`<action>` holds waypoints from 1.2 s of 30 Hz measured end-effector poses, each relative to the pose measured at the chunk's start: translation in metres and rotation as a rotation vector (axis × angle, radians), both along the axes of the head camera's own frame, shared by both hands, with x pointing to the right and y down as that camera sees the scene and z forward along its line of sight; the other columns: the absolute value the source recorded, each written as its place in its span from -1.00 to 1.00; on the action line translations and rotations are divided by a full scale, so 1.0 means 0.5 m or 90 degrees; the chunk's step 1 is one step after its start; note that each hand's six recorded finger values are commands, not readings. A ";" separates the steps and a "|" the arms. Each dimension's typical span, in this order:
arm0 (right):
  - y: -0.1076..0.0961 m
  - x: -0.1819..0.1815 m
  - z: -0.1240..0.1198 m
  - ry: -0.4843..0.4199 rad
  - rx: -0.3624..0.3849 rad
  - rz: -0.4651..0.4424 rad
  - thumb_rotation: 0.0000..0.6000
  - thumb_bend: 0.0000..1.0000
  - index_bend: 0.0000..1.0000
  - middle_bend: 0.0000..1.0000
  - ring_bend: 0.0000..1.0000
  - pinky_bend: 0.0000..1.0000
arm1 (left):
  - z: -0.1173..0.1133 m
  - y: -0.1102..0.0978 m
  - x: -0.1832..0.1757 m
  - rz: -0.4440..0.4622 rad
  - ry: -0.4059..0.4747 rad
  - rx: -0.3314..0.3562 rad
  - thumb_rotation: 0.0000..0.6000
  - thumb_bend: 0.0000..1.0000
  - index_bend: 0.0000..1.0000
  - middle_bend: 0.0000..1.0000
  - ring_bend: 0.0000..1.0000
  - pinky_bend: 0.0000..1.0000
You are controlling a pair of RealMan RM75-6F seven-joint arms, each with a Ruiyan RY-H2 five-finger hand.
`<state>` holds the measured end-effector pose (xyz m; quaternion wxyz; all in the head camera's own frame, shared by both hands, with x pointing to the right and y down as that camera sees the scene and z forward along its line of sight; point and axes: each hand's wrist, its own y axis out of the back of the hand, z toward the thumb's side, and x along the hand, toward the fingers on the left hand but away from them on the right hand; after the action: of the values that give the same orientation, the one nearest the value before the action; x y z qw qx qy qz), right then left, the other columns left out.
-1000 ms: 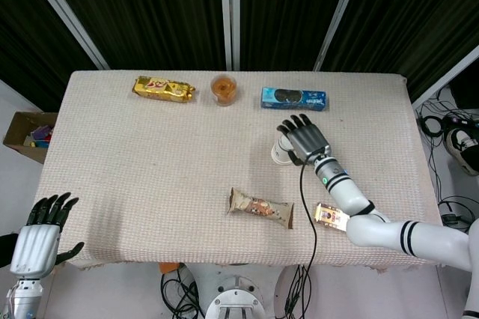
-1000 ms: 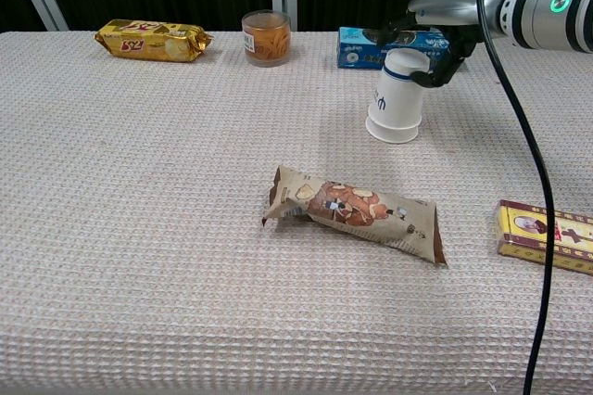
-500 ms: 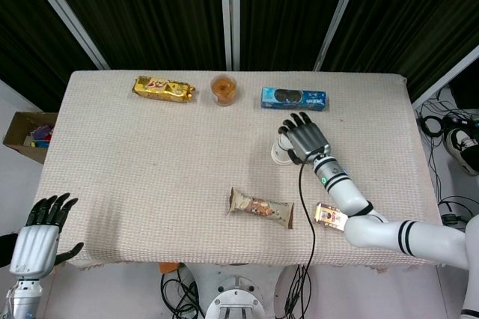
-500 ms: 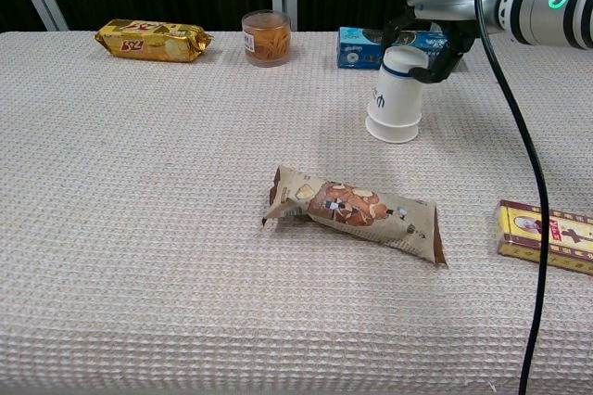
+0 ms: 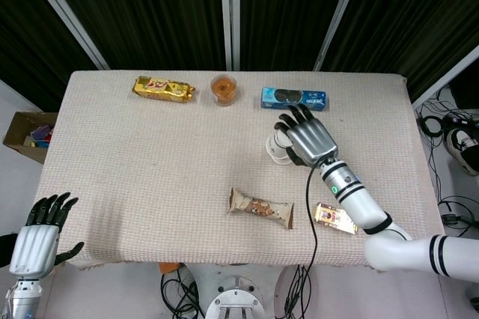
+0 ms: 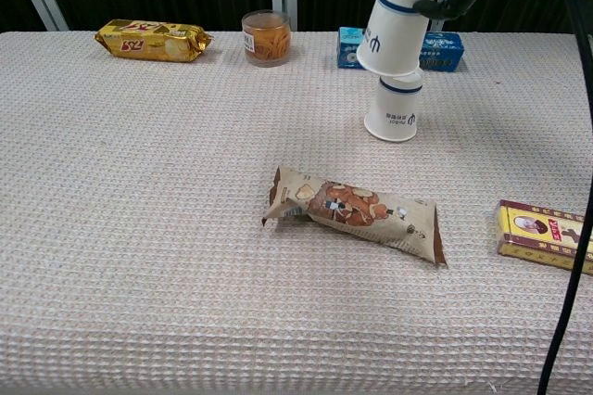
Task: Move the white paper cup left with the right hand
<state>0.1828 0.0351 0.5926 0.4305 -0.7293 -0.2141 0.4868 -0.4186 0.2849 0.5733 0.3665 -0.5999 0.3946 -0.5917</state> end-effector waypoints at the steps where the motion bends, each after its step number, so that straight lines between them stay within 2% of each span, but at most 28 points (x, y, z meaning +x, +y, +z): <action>1: -0.002 -0.003 -0.011 -0.006 0.006 -0.002 1.00 -0.12 -0.36 -0.64 -1.00 -0.99 | 0.000 0.000 0.000 0.000 0.001 0.000 1.00 -0.76 -0.65 -0.80 -0.83 -0.76; 4: -0.008 -0.016 -0.026 -0.014 0.017 -0.007 1.00 -0.12 -0.36 -0.64 -1.00 -0.99 | 0.002 0.003 0.000 0.000 0.003 -0.003 1.00 -0.76 -0.65 -0.80 -0.83 -0.76; 8: -0.011 -0.033 -0.003 0.000 0.011 -0.015 1.00 -0.12 -0.36 -0.64 -1.00 -0.99 | 0.006 0.006 -0.001 -0.004 0.004 -0.006 1.00 -0.76 -0.65 -0.80 -0.83 -0.76; 18: -0.011 -0.107 0.133 0.040 -0.016 -0.031 1.00 -0.12 -0.36 -0.64 -1.00 -0.99 | 0.016 0.018 -0.020 -0.024 -0.001 -0.020 1.00 -0.76 -0.65 -0.80 -0.83 -0.76; 24: -0.007 -0.126 0.185 0.044 -0.034 -0.034 1.00 -0.12 -0.36 -0.64 -1.00 -0.99 | 0.024 0.020 -0.028 -0.032 -0.001 -0.024 1.00 -0.76 -0.65 -0.80 -0.83 -0.76; 30: 0.007 -0.117 0.213 0.052 -0.051 -0.036 1.00 -0.12 -0.36 -0.64 -1.00 -0.99 | 0.031 0.018 -0.027 -0.031 0.004 -0.026 1.00 -0.76 -0.65 -0.80 -0.83 -0.76; 36: 0.011 -0.107 0.215 0.057 -0.057 -0.034 1.00 -0.13 -0.36 -0.65 -1.00 -1.00 | 0.029 0.017 -0.029 -0.033 0.004 -0.022 1.00 -0.76 -0.65 -0.80 -0.83 -0.76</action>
<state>0.1291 0.0406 0.7002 0.4194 -0.7307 -0.1529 0.5165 -0.4331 0.2935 0.5880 0.3395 -0.5976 0.4011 -0.6056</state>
